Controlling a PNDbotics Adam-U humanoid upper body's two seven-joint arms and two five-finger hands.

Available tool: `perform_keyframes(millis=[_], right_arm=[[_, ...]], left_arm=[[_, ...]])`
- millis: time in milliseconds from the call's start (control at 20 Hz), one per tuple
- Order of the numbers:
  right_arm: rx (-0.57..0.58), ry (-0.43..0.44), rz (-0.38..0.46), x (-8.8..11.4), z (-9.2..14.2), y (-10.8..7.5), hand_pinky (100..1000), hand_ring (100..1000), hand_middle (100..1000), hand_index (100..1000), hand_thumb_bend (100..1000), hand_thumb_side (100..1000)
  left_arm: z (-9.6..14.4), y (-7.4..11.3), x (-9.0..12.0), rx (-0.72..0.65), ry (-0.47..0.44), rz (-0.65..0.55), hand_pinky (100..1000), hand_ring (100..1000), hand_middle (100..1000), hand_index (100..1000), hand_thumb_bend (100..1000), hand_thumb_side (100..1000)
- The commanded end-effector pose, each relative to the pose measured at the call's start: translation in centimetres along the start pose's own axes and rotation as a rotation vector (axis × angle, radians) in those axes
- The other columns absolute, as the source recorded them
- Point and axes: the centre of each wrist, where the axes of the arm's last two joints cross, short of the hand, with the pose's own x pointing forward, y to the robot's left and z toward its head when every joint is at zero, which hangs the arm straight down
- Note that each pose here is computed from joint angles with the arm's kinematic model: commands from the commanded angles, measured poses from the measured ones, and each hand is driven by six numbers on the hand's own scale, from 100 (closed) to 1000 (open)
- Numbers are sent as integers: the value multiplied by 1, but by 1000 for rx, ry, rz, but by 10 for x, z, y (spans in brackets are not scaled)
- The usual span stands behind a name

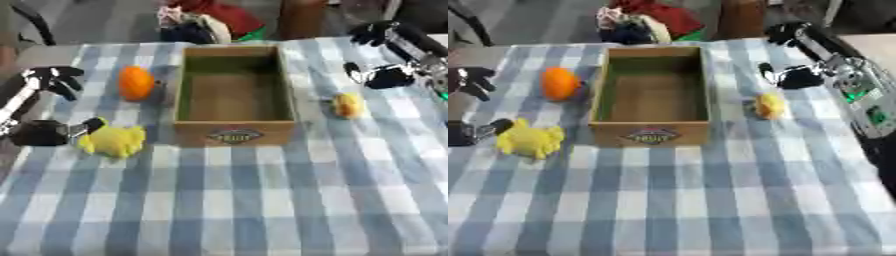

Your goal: Pick up objects on the table and place them in the box.

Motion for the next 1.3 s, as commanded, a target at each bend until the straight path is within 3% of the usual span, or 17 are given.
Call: perform_keyframes(millis=[50,800,1300], right_arm=[[-18,17,29,-4,-1,-13,814,810,747,884,214,162],[101,145,37,-37,0,19,817,813,754,865,216,184],[212,155,31,-44,1,29,821,825,760,856,211,194]], left_arm=[[-2,13,3,11,-20,-26,732,605,625,861,585,357],[-3,11,5,4,-32,-18,732,607,627,862,576,357],[-3,11,4,1,-31,-15,732,606,628,862,564,356]])
